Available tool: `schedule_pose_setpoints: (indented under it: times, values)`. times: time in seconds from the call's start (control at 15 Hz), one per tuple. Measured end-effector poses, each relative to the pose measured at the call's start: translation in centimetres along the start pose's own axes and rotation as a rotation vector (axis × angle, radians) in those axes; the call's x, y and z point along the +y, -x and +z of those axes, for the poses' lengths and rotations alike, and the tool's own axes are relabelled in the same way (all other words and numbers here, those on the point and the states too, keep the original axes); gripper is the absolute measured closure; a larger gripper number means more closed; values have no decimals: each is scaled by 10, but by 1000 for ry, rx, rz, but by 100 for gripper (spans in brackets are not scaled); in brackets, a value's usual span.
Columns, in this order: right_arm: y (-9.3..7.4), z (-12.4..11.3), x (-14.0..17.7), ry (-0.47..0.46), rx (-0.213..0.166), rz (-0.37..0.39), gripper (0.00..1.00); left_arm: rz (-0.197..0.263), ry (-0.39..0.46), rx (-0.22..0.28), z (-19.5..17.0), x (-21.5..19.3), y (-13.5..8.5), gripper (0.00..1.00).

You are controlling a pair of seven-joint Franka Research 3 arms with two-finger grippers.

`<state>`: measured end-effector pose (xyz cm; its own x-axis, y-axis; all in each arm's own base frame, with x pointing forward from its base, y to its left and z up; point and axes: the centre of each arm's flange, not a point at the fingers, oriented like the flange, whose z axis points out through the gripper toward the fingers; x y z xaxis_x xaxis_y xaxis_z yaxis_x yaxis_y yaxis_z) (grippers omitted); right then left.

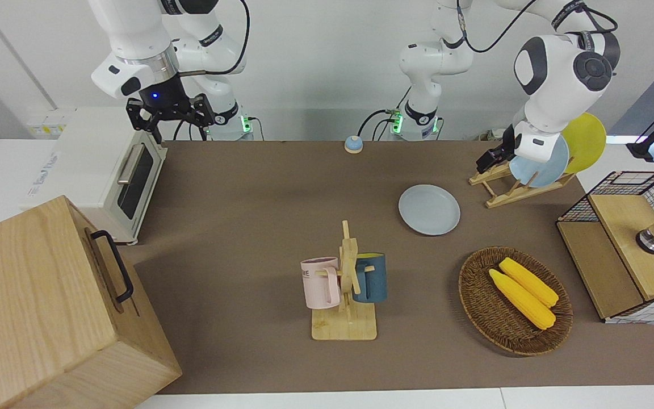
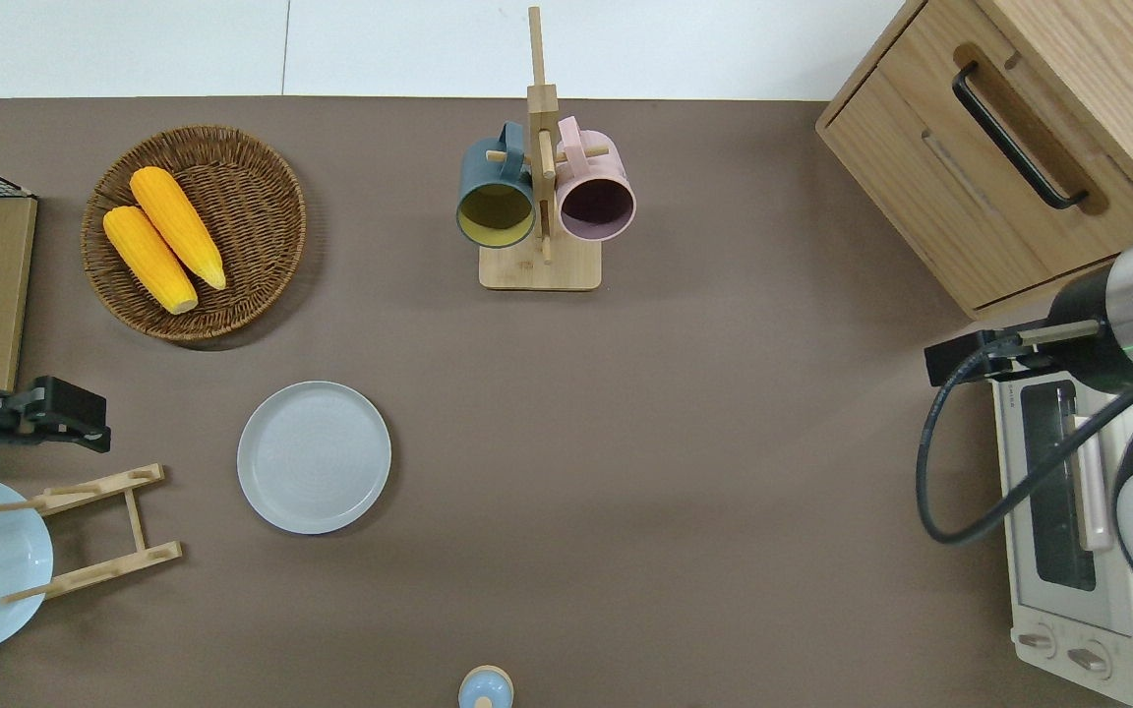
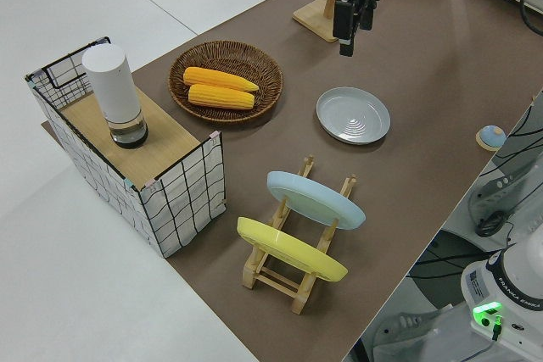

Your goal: Pick gray plate from low plate rack and place it on table with left arm

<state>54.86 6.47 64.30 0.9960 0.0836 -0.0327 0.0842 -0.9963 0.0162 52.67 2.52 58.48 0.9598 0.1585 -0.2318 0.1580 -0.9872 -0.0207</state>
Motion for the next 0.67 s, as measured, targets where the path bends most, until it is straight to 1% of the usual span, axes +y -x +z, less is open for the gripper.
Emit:
schedule_pose_setpoints:
  times: [0.07, 0.2, 0.27, 0.47, 0.6, 0.67]
  values:
    - [0, 0, 0, 0, 0, 0, 1, 34, 6, -2, -8, -1, 4, 1]
    - [0, 0, 0, 0, 0, 0, 1, 98, 20, 12, -27, -3, 14, 1]
    - [0, 0, 0, 0, 0, 0, 1, 109, 37, 19, -33, -3, 16, 1]
    - [0, 0, 0, 0, 0, 0, 1, 111, 75, 18, -33, 0, 16, 0]
    - [0, 0, 0, 0, 0, 0, 1, 86, 126, 16, -33, -11, 15, 0]
    - [0, 0, 0, 0, 0, 0, 1, 69, 132, 17, -33, -20, 14, 0]
